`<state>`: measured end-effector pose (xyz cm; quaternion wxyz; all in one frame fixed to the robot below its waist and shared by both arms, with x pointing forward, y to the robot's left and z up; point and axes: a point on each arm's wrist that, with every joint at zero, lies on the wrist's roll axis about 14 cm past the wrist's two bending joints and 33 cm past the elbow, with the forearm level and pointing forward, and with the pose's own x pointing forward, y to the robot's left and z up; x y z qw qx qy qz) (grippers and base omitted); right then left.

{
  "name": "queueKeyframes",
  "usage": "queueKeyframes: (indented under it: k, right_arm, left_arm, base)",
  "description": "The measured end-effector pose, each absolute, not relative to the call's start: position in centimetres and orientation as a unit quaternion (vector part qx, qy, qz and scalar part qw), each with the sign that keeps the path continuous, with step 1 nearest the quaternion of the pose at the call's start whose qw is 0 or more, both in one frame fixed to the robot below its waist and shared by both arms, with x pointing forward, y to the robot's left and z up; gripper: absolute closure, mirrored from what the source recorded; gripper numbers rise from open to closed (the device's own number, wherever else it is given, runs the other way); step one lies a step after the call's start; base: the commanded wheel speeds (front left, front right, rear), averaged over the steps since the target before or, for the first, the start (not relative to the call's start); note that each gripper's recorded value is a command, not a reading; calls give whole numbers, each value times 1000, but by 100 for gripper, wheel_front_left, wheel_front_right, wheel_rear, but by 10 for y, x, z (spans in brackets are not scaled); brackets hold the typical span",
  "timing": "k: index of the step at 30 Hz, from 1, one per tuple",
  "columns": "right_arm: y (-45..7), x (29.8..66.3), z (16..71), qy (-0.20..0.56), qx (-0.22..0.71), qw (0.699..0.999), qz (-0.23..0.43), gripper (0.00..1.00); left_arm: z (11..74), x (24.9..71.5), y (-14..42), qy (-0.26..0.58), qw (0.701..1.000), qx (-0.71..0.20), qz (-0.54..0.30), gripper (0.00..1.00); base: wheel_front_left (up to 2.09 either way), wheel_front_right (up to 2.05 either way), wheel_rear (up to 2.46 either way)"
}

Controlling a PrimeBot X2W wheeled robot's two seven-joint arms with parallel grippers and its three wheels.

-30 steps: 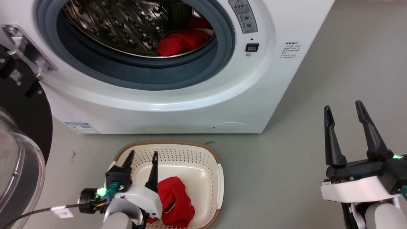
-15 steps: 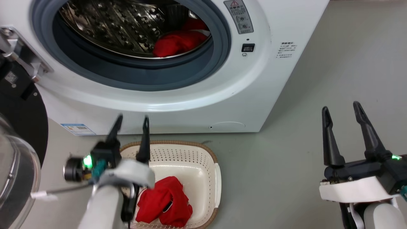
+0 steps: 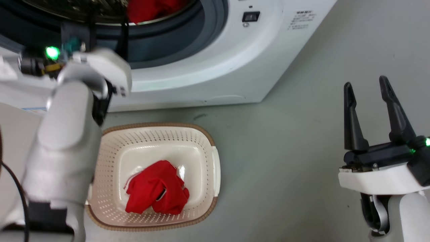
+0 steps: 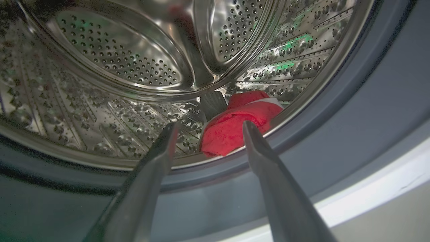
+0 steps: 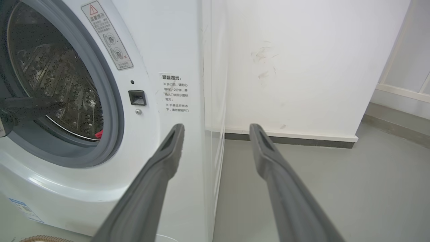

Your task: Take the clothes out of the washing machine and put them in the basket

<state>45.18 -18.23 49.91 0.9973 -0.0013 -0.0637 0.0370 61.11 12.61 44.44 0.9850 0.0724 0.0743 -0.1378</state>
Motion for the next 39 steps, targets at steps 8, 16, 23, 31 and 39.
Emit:
queueKeyframes:
  k: [8,16,23,31,39]
  right_arm:
    - [-195,466,476,-42,0,999,21,0]
    - [-205,477,451,-19,0,1000,9,0]
    - [-215,482,431,2,-5,1000,-2,0]
    - [-223,483,413,22,-8,1000,-11,0]
    - [-227,486,407,27,-9,999,-15,0]
  left_arm:
    - [419,665,108,147,971,94,-166,0]
    - [378,694,83,251,945,87,-189,0]
    - [352,715,91,324,927,66,-177,0]
    - [322,720,88,375,906,67,-181,0]
    - [307,723,82,389,900,68,-187,0]
  base:
    - [0,0,0]
    - [0,0,0]
    - [0,0,0]
    - [0,0,0]
    - [0,0,0]
